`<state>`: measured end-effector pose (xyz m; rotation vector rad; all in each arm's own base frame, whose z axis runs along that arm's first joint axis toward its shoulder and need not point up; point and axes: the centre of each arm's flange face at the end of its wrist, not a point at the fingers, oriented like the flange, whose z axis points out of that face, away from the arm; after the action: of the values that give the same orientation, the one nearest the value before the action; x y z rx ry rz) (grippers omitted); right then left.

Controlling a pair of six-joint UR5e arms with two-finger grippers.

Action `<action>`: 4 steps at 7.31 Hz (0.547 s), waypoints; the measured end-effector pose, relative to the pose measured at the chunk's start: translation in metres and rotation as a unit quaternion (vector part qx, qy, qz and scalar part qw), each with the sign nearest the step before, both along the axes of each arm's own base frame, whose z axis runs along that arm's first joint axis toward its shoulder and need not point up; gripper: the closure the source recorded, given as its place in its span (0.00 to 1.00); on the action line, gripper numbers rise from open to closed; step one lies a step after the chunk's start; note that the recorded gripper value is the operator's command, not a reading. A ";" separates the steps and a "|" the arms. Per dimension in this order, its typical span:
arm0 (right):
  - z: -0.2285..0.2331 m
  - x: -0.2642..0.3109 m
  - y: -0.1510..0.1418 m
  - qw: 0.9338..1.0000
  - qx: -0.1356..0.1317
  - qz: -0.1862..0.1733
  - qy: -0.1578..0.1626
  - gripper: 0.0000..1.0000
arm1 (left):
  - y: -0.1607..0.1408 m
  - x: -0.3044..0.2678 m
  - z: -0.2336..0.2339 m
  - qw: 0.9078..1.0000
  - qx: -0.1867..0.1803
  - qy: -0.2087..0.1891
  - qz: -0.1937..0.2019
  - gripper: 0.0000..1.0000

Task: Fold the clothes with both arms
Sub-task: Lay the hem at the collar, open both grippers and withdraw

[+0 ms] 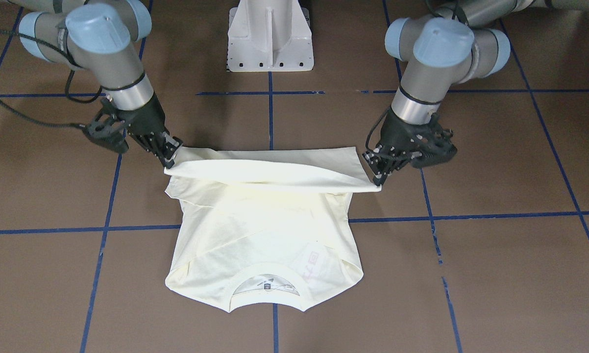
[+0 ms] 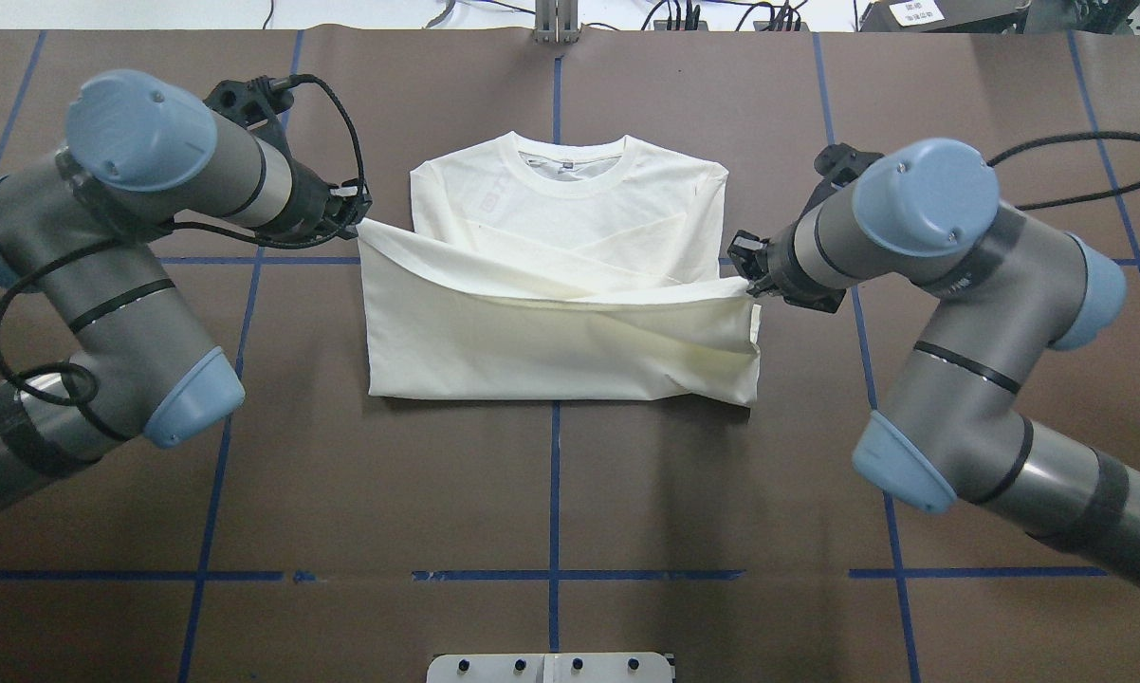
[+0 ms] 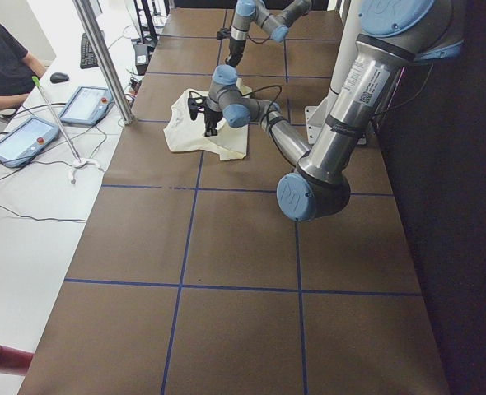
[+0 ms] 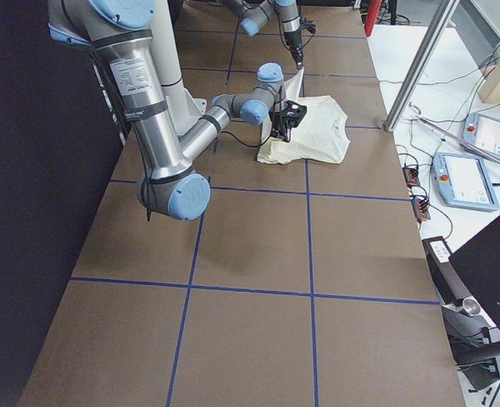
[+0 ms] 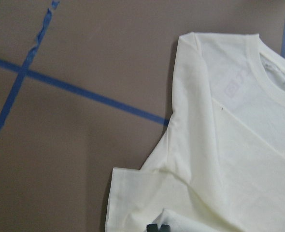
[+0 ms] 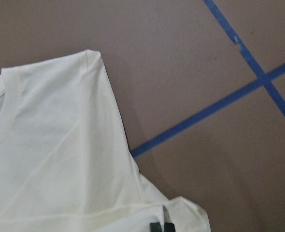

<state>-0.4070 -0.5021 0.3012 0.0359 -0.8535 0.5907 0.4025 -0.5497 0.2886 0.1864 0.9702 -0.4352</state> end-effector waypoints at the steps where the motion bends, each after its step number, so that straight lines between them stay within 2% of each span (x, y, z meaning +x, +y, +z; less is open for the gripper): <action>1: 0.008 -0.008 -0.047 1.000 -0.001 0.006 0.027 1.00 | -0.028 0.011 0.016 1.000 0.009 -0.001 -0.012 1.00; 3: 0.021 -0.023 -0.120 0.998 0.010 0.015 0.061 1.00 | -0.064 0.028 0.030 0.998 0.039 -0.017 -0.038 1.00; 4: 0.027 -0.033 -0.140 0.998 0.017 0.017 0.064 1.00 | -0.076 0.036 0.029 0.997 0.048 -0.026 -0.048 0.95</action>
<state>-0.4404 -0.6425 0.3287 0.1184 -0.7389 0.5997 0.4388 -0.6261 0.3178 0.3306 0.9347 -0.4706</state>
